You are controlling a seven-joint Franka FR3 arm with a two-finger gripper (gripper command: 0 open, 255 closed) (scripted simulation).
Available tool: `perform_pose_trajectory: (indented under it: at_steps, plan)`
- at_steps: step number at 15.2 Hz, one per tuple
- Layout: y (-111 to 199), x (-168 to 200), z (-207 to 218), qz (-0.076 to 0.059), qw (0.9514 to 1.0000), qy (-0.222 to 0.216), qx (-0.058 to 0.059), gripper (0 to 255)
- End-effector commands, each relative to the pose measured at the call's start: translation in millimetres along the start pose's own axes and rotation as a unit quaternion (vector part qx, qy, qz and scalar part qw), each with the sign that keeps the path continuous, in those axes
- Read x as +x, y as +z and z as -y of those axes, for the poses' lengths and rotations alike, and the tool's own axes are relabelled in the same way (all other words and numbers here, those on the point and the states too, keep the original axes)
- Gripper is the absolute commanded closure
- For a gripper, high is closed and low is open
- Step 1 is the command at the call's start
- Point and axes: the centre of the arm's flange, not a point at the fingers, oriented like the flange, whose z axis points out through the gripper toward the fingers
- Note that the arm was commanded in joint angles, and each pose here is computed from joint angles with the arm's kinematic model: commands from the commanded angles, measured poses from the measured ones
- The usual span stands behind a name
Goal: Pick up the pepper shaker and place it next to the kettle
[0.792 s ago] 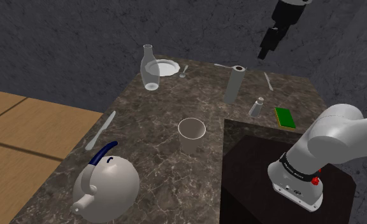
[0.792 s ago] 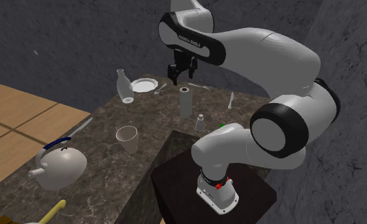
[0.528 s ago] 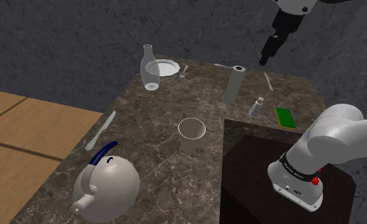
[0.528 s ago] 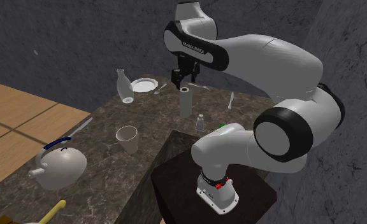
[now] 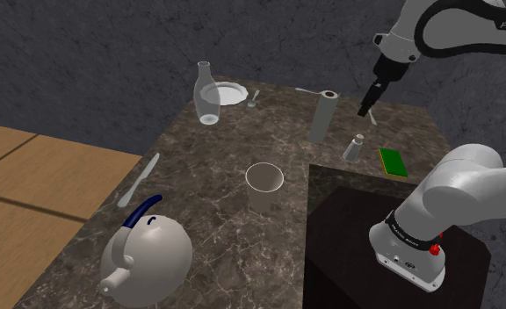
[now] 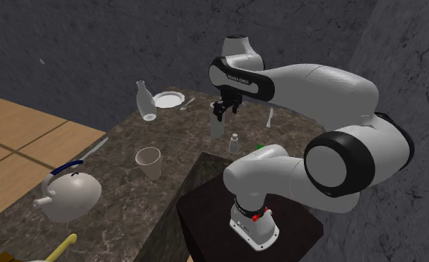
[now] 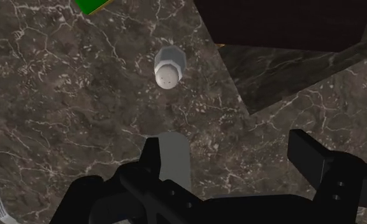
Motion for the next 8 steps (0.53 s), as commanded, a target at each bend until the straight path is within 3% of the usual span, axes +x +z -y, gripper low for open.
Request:
perform_pose_trajectory:
  at_steps: [1,8]
  plan:
    - [22,-7,-11,-0.001,1.0000,-0.008,0.006,0]
    - [106,-30,-50,-0.003,0.9992,-0.031,0.025,0]
